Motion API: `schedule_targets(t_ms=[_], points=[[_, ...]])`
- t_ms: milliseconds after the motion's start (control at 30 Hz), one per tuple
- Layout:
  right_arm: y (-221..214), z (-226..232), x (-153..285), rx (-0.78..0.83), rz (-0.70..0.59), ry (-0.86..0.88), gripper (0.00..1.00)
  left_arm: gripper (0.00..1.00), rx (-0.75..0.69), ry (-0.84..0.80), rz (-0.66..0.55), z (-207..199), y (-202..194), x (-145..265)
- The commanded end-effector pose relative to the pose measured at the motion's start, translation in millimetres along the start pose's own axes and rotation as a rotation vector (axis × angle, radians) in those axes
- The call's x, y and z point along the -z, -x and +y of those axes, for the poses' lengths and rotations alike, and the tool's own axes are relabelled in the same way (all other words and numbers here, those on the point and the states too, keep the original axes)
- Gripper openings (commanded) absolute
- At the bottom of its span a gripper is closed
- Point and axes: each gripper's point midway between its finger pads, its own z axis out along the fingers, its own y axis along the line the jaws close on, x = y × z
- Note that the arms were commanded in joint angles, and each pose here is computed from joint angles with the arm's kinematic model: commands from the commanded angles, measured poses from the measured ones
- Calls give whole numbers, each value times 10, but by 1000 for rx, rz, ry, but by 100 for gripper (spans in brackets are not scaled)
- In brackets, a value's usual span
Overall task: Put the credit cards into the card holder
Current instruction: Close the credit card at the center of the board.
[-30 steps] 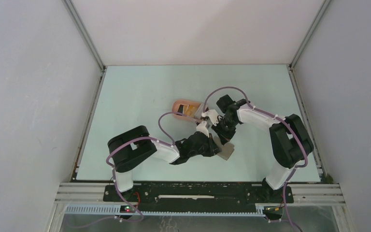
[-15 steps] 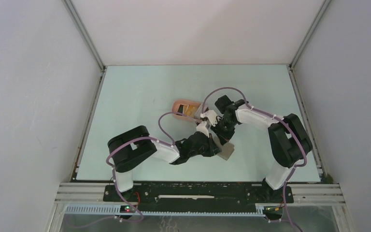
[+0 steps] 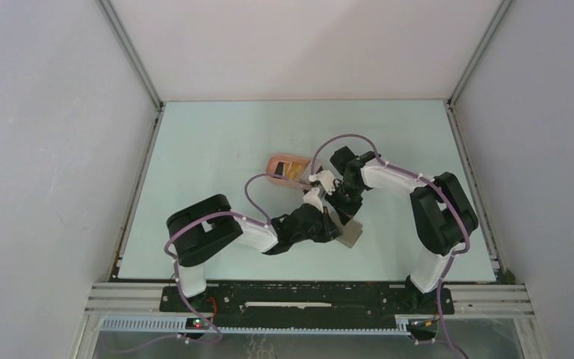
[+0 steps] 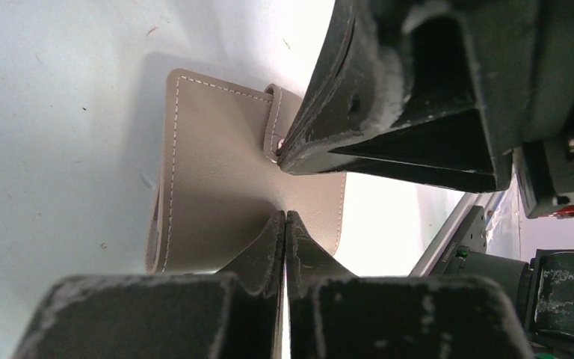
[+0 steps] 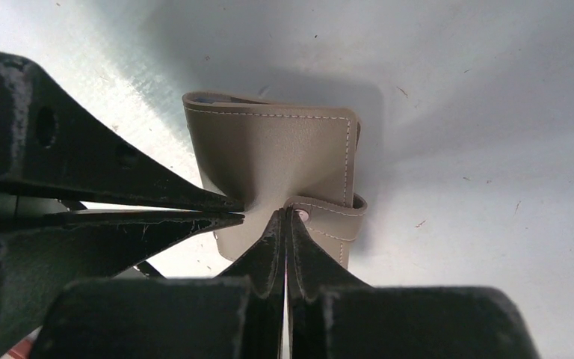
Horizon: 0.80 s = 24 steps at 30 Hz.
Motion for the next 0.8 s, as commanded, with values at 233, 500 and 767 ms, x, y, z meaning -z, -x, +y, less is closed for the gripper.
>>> schedule_targets(t_ms=[233, 500, 767], points=[[-344, -120, -305, -41, 154, -17, 0, 2, -29, 63, -29, 201, 42, 17], [-8, 152, 139, 34, -65, 85, 47, 8, -49, 34, -44, 110, 108, 114], [148, 191, 924, 135, -374, 14, 58, 30, -142, -30, -118, -192, 407, 518]])
